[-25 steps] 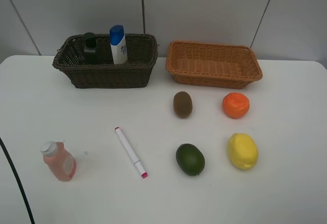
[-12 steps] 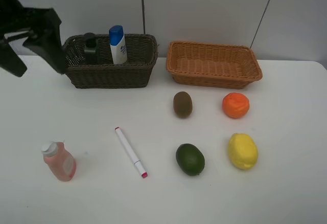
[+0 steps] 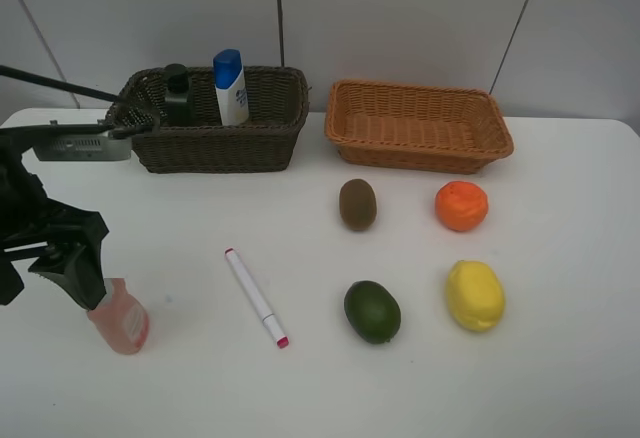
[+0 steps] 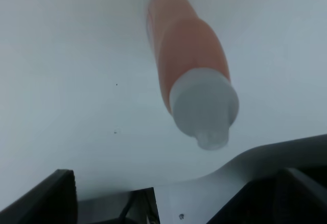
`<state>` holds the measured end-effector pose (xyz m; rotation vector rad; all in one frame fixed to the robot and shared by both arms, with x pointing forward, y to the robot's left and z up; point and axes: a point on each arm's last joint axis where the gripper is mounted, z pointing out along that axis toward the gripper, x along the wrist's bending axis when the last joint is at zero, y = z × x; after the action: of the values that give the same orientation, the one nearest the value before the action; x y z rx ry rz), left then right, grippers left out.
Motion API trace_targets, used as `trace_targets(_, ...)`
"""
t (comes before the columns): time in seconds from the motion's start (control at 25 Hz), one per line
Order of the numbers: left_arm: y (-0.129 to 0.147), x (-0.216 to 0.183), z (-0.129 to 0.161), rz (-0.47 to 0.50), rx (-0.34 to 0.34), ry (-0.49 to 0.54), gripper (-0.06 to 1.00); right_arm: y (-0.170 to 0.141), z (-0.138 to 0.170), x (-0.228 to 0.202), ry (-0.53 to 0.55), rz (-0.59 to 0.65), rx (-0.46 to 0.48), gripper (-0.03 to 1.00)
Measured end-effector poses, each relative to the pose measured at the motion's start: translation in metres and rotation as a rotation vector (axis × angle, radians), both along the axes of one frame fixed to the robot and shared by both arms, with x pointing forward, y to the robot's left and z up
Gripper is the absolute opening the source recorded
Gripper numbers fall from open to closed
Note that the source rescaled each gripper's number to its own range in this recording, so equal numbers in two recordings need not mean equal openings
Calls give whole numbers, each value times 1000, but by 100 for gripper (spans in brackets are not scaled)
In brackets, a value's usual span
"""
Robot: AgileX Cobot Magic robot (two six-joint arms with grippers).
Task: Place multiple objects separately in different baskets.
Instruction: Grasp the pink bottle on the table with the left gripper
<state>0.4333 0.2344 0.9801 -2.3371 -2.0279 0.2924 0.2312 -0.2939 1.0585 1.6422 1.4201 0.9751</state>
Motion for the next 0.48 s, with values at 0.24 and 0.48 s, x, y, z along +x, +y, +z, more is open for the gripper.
trace_targets(0.24,-2,9,-16,-13,-5,-9,100,0,0,0,0,0,0,96)
trace_targets(0.48,-7,21,-42,-15,-7,28,100,0,0,0,0,0,0,96)
